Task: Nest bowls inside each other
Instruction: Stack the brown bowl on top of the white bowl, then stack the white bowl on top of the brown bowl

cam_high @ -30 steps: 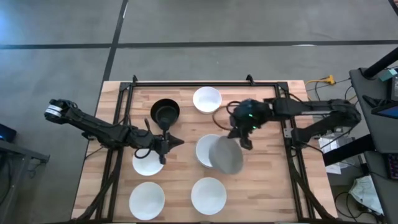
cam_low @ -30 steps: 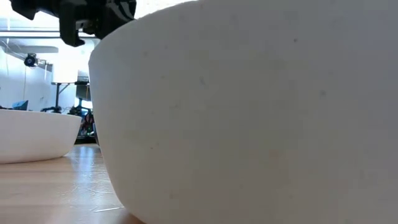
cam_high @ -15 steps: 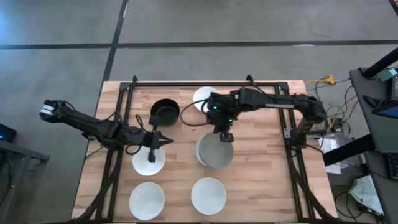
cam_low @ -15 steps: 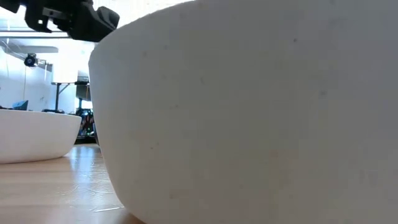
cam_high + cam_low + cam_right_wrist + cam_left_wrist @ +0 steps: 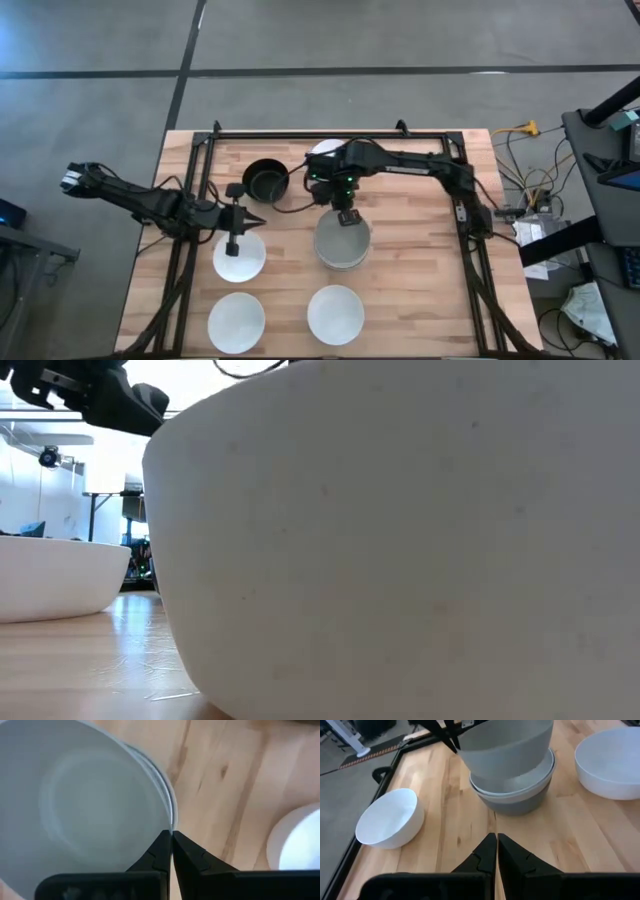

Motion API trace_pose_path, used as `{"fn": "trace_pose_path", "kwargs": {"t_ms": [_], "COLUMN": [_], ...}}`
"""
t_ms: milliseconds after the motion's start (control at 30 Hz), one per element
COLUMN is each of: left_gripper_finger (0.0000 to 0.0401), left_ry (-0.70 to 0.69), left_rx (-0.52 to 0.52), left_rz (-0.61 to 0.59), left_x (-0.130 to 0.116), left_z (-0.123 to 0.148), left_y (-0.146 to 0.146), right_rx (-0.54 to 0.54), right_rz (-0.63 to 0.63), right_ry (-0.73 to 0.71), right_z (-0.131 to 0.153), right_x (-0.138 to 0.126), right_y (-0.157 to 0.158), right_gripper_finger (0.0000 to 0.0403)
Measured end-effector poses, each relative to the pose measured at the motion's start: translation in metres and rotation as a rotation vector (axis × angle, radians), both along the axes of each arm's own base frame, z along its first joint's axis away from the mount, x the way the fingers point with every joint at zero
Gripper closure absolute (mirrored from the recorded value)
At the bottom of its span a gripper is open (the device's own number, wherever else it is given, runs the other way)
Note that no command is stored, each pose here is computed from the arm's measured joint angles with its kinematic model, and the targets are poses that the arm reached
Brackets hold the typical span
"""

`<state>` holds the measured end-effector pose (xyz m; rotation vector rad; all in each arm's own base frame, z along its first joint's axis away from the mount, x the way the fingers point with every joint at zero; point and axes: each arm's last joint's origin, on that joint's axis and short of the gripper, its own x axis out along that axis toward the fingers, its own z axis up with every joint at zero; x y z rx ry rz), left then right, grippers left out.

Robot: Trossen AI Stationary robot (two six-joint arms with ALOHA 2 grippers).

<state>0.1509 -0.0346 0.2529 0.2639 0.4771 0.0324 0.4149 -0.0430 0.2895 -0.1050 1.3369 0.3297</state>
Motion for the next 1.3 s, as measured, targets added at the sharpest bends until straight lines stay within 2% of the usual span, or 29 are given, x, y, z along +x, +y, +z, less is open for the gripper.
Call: {"fn": "trace_pose_path", "kwargs": {"t_ms": [167,633,833,967,1133,1300], "left_gripper_finger": [0.04,0.04,0.04,0.04,0.04,0.04], "left_ry": [0.013,0.074,0.075,0.067,0.067,0.073], "left_rx": [0.005,0.027,0.029,0.027,0.027,0.028], "left_rz": [0.0,-0.003,-0.003,-0.004,-0.004,-0.003], "left_x": [0.001,0.009,0.009,0.008,0.008,0.008], "left_z": [-0.002,-0.011,-0.011,-0.01,-0.01,-0.011], "left_y": [0.0,-0.002,-0.003,-0.002,-0.002,-0.002], "right_rx": [0.01,-0.009,-0.011,-0.056,-0.058,-0.058], "right_rz": [0.026,0.04,0.05,0.05,0.037,0.021], "right_ry": [0.115,0.18,0.171,0.149,0.143,0.128], "right_z": [-0.022,-0.054,-0.053,-0.049,-0.042,-0.03], "right_x": [0.012,0.026,0.027,0.027,0.026,0.025], "right_y": [-0.001,0.001,0.003,0.004,0.004,0.005], "right_gripper_finger": [0.0394,0.0394,0.0385,0.0357,0.032,0.0302]}}
